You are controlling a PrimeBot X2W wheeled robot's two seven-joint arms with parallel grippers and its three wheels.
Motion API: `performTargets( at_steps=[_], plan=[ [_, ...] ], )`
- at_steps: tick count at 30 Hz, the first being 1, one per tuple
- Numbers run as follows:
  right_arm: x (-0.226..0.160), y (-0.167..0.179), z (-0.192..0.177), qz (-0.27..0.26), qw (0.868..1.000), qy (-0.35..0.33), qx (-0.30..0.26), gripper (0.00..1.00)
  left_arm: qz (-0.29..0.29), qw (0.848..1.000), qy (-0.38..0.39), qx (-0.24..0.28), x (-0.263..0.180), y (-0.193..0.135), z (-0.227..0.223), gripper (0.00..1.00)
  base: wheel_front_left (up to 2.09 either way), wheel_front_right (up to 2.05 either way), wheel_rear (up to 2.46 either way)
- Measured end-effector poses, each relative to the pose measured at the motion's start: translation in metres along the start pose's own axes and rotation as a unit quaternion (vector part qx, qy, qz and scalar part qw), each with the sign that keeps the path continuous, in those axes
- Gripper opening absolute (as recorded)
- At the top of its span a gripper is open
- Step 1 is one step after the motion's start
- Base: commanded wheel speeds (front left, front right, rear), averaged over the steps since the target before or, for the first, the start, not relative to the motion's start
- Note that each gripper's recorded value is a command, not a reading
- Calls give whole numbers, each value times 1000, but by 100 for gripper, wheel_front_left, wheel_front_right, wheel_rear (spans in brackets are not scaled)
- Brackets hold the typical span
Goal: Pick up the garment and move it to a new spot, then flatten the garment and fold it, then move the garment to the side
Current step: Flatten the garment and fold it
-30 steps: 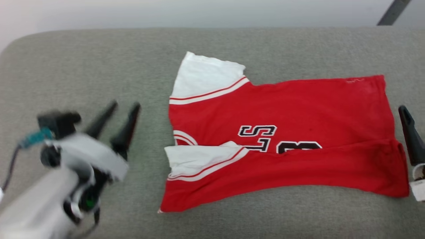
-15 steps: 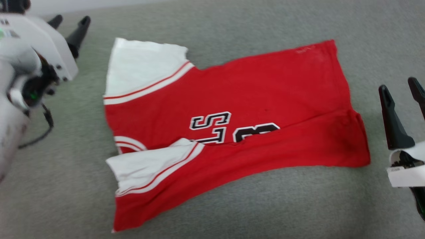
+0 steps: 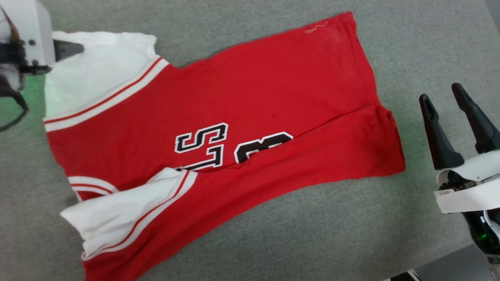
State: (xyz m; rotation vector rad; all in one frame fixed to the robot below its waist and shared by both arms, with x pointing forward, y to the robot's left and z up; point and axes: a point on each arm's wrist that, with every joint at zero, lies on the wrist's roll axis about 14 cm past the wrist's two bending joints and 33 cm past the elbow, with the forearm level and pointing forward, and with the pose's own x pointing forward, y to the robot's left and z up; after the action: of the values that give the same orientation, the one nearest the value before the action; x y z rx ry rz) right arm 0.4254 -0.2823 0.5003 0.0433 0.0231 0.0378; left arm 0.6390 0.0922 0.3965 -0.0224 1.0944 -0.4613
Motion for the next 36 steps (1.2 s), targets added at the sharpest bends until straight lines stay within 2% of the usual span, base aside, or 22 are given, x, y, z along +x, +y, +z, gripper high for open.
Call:
performTargets(
  at_steps=[2, 4, 5, 6, 9, 12, 16, 20, 26, 33, 35, 36],
  plan=[
    [-2, -3, -4, -3, 1000, 7, -3, 100, 6, 1000, 17, 10, 7, 1, -1, 100, 0, 0, 0],
    [-1, -7, -3, -5, 1000, 10, -9, 100, -1, 1000, 23, 7, 13, -2, -2, 50, 0, 0, 0],
    [0, -8, -3, -5, 1000, 10, -12, 100, -6, 1000, 27, 3, 15, -3, -3, 36, 0, 0, 0],
    [1, -9, -3, -2, 1000, 12, -16, 100, -10, 1000, 28, 4, 15, -5, -2, 1, 0, 0, 0],
    [12, -5, -3, 18, 999, 31, -30, 100, -17, 999, 28, 9, 16, -10, -2, 0, 0, 0, 0],
    [35, -2, -4, 44, 995, 77, -53, 100, -23, 999, 24, 18, 15, -13, 0, 0, 0, 0, 0],
    [73, 5, -16, 72, 981, 166, -66, 100, -33, 999, 16, 25, 17, -18, 5, 0, 0, 0, 0],
    [105, 13, -38, 87, 958, 267, -53, 100, -34, 999, 7, 34, 19, -18, 3, 0, 0, 0, 0],
    [136, 3, -61, 66, 924, 374, -57, 100, -38, 999, 0, 37, 16, -18, 2, 0, 0, 0, 0],
    [139, 7, -102, 62, 881, 465, -62, 100, -43, 998, -3, 41, 17, -14, 0, 0, 0, 0, 0],
    [140, 9, -104, 67, 877, 472, -62, 100, -44, 998, -3, 42, 17, -14, -1, 0, 0, 0, 0],
    [142, 10, -104, 69, 879, 469, -59, 44, -45, 998, -5, 43, 17, -15, -1, 0, 0, 0, 0]
  ],
)
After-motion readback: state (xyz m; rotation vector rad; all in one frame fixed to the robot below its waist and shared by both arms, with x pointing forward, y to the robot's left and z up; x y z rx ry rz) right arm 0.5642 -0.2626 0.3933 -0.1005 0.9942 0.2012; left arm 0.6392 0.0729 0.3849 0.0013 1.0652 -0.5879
